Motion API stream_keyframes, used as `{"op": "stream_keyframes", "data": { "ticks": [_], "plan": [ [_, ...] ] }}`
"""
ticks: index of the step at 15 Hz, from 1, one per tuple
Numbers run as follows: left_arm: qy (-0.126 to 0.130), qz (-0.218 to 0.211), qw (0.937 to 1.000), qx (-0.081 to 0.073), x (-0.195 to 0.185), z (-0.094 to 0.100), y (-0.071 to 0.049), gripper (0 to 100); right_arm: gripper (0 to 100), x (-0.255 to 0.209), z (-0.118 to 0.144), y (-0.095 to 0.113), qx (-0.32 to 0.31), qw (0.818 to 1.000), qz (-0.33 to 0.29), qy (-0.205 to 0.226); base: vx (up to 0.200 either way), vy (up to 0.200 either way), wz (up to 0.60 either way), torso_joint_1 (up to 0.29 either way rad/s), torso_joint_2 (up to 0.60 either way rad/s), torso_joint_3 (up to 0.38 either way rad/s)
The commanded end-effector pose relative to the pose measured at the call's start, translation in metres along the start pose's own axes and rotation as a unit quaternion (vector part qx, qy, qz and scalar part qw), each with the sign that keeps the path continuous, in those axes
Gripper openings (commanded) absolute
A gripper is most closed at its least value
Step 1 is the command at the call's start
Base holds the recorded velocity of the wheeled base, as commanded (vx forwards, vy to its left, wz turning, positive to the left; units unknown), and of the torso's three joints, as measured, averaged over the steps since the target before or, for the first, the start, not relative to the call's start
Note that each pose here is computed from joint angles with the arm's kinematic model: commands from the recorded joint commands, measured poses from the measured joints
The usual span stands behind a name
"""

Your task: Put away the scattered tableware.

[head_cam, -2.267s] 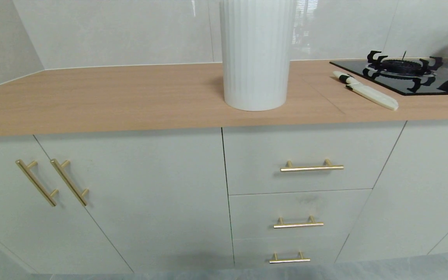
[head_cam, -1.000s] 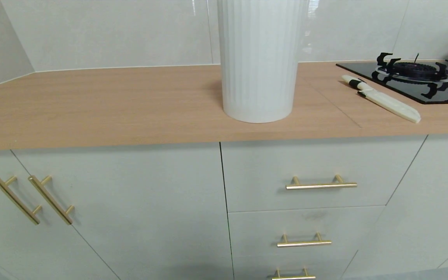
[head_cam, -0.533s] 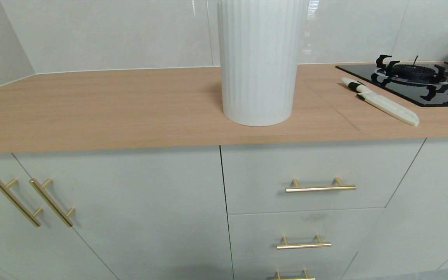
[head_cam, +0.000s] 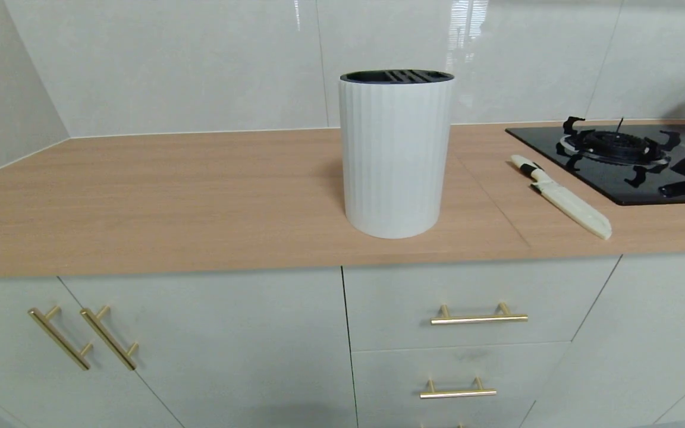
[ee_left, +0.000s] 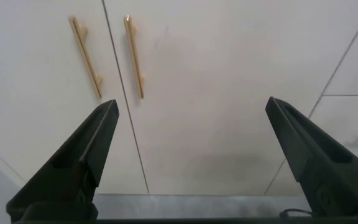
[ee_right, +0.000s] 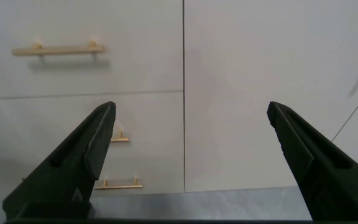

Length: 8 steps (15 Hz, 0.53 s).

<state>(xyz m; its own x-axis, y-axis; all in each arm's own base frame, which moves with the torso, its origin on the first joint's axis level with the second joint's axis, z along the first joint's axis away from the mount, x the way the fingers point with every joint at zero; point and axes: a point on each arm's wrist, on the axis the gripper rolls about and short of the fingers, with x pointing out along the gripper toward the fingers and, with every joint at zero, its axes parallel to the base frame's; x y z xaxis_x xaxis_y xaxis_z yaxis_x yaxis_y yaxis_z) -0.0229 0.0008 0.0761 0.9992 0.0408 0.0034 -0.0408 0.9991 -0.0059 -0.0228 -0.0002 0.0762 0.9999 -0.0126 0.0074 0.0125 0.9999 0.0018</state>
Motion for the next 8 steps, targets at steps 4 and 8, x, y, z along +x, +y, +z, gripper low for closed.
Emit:
{"op": "stream_keyframes", "data": {
  "ticks": [4,8],
  "plan": [
    [0.001,0.0,1.0,-0.001,0.0001,0.0,0.0,100,100,0.0,0.0,0.0,0.0,1.0,0.0,0.0,0.0,0.0,0.0,0.227,-0.46,-0.274],
    [0.001,0.0,1.0,-0.001,0.0001,0.0,0.0,100,100,0.0,0.0,0.0,0.0,1.0,0.0,0.0,0.0,0.0,0.0,0.212,-0.48,-0.271]
  ]
}}
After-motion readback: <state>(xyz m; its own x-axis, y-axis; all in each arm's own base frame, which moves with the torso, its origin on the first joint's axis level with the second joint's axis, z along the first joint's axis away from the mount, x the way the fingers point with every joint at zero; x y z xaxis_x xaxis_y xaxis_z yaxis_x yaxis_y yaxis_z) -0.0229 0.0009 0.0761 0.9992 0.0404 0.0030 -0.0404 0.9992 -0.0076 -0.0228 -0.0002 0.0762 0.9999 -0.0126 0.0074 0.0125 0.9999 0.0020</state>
